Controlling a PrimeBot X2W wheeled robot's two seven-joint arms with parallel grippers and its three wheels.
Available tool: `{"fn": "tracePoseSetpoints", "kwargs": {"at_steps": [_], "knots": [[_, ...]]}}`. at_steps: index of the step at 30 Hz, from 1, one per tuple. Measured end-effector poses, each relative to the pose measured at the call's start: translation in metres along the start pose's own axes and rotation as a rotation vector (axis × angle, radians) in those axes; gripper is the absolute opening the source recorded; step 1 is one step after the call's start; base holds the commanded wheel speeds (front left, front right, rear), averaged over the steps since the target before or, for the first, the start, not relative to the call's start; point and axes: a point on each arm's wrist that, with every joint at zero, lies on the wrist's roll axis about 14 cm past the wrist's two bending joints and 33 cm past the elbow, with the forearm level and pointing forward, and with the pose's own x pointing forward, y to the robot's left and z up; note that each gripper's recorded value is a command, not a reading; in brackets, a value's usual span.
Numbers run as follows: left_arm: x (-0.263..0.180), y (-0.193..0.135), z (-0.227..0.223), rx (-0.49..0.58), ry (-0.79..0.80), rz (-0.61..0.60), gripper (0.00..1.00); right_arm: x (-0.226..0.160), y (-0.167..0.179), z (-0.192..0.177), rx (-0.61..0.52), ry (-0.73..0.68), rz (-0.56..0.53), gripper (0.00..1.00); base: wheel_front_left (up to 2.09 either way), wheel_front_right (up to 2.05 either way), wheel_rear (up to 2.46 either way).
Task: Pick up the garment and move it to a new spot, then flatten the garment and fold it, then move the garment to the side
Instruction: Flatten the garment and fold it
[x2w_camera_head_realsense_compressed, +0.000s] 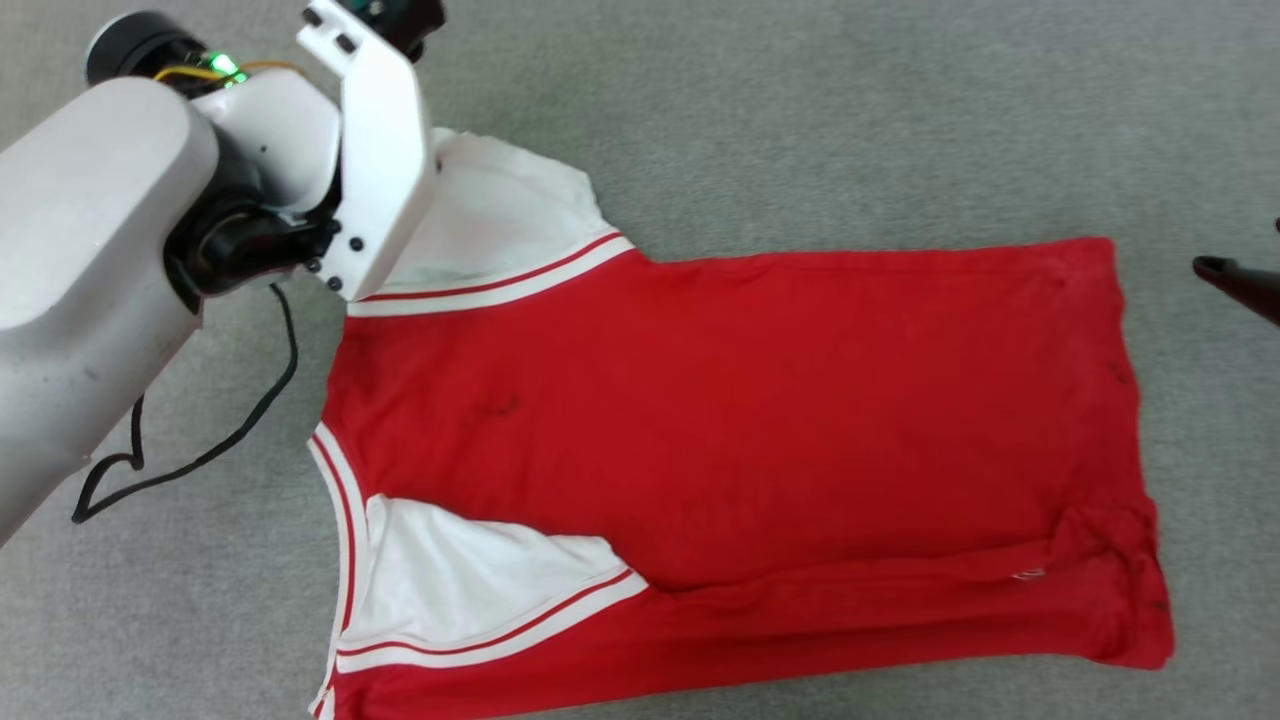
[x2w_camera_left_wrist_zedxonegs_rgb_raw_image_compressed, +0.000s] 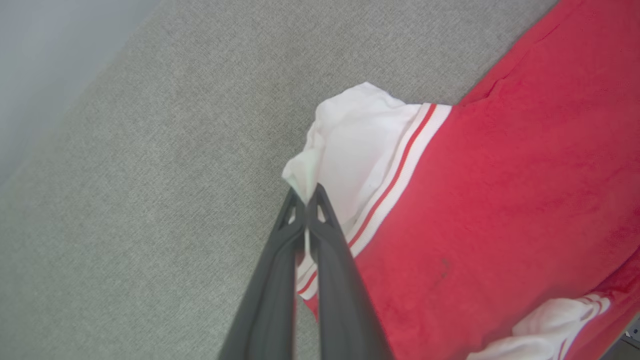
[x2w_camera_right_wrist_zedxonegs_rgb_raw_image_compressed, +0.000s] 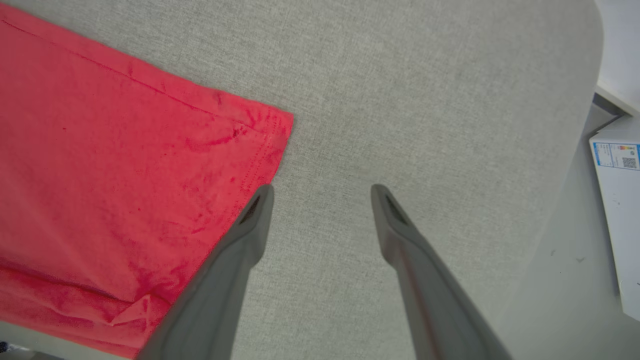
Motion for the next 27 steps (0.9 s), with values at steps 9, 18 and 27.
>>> {"fn": "tracePoseSetpoints", "kwargs": {"at_steps": [9, 18, 27], "knots": [[0.007, -0.001, -0.007, 0.028, -0.009, -0.02, 0.0, 0.056, 0.026, -0.01, 0.068, 0.169, 0.104, 1.0, 0.0, 0.0, 0.0], [0.017, 0.005, -0.016, 0.03, 0.005, -0.028, 0.0, 0.095, 0.052, -0.024, 0.048, 0.22, 0.156, 0.5, 0.0, 0.0, 0.0], [-0.007, 0.006, -0.002, 0.023, -0.082, 0.0, 0.0, 0.076, 0.054, -0.002, 0.06, 0.062, 0.16, 0.0, 0.0, 0.0, 0.0]]}}
